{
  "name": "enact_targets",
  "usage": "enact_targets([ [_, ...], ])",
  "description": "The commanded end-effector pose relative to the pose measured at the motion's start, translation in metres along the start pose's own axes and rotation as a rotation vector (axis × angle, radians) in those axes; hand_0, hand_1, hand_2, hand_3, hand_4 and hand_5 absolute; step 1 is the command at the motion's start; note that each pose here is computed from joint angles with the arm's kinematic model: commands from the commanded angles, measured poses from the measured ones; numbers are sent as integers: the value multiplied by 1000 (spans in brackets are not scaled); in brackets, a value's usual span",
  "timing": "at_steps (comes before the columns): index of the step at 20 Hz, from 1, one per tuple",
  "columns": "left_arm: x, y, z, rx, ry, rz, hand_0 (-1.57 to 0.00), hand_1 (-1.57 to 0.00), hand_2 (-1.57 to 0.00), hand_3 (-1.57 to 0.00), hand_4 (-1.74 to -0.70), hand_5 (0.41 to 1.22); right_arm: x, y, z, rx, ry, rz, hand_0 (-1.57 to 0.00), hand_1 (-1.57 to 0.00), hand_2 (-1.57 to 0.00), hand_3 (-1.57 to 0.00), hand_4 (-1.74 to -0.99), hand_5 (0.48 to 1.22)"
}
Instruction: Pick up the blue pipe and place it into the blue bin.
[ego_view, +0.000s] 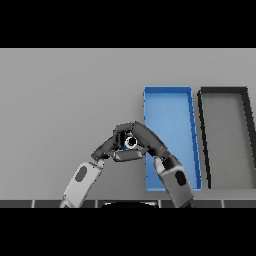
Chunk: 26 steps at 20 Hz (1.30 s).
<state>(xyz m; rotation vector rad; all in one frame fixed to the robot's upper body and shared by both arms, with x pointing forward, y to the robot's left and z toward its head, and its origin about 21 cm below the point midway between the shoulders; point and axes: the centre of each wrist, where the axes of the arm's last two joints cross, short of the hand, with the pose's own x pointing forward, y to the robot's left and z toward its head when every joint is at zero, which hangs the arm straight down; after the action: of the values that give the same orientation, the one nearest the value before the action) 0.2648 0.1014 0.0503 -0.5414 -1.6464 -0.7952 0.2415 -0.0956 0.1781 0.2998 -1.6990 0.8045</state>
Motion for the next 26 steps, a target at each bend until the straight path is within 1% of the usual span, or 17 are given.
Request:
enact_targets([
  [1, -3, -3, 0, 2, -17, 31, -1571, -1571, -1571, -1523, -1677, 1221, -1, -1, 0, -4, -3, -16, -1215, -1215, -1233, -1021, -1581, 650],
  [2, -2, -3, 2, -2, -24, 53, -1571, -1571, -1571, -1532, -1690, 1221, -3, 1, 0, -2, -25, -35, -1286, -1287, -1300, -1102, -1606, 765],
  [3, -1, -4, 0, -1, -42, 58, -1571, -1571, -1571, -1502, -1699, 1221, 0, 3, -2, 5, -46, -40, -1343, -1343, -1354, -1186, -1628, 856],
  [4, -2, -1, -1, 3, -38, 57, -1571, -1571, -1571, -1490, -1707, 1221, -1, 3, -3, 7, -41, -40, -1389, -1389, -1398, -1250, -1648, 929],
  [6, -1, -3, -2, -6, -29, 62, -1571, -1571, -1571, -1441, -1718, 1221, -4, 5, -1, 2, -74, -28, -1454, -1454, -1460, -1357, -1680, 1034],
  [9, -2, 0, -1, -3, -52, 57, -1571, -1571, -1571, -1433, -1728, 1221, -1, 12, -4, 15, -96, -24, -1511, -1511, -1514, -1462, -1710, 1125],
  [11, 0, 1, -3, -3, -56, 50, -1571, -1571, -1571, -1426, -1731, 1221, 0, 14, -4, -15, -101, -43, -1533, -1533, -1535, -1501, -1721, 1160],
  [13, 0, 5, -1, 18, -44, 22, -1571, -1571, -1571, -1424, -1730, 1221, -3, 11, -4, -47, -107, -44, -1547, -1547, -1548, -1526, -1728, 1182],
  [14, 1, 4, 0, 35, -62, -10, -1571, -1571, -1571, -1454, -1724, 1221, -3, 12, -4, -45, -123, -39, -1551, -1551, -1552, -1535, -1731, 1190],
  [15, 0, 5, 0, 40, -56, -36, -1462, -1342, -1293, -1166, -1599, 1221, -3, 15, -4, -52, -123, -33, -1555, -1555, -1556, -1542, -1733, 1196],
  [16, -1, 4, 3, 14, -45, -35, -1169, -1073, -1034, -933, -1475, 1221, -4, 16, -4, -51, -117, -32, -1558, -1558, -1559, -1548, -1734, 1201],
  [17, 0, 7, 4, -20, -41, -43, -935, -858, -827, -746, -1372, 1221, -3, 18, -3, -49, -116, -38, -1561, -1561, -1561, -1553, -1736, 1205],
  [19, -2, 9, 4, -58, -29, -69, -598, -549, -529, -477, -1206, 1221, -1, 17, -3, -54, -91, -48, -1565, -1565, -1565, -1559, -1738, 1211],
  [20, -1, 8, 3, -61, -12, -92, -478, -439, -423, -381, -1136, 1132, 1, 19, -5, -58, -64, -43, -1566, -1566, -1566, -1562, -1738, 1213],
  [22, -2, 8, 3, -52, 10, -82, -306, -281, -270, -244, -1047, 938, 4, 20, -5, -64, -60, -28, -1568, -1568, -1568, -1565, -1739, 1216],
  [24, 0, 9, 6, -35, 27, -64, -195, -179, -173, -156, -996, 770, 4, 20, -4, -78, -84, -22, -1569, -1569, -1569, -1567, -1740, 1218],
  [26, 0, 7, 5, -34, 58, -48, -125, -114, -110, -99, -970, 647, 2, 23, -5, -76, -75, -23, -1570, -1570, -1570, -1569, -1740, 1219],
])
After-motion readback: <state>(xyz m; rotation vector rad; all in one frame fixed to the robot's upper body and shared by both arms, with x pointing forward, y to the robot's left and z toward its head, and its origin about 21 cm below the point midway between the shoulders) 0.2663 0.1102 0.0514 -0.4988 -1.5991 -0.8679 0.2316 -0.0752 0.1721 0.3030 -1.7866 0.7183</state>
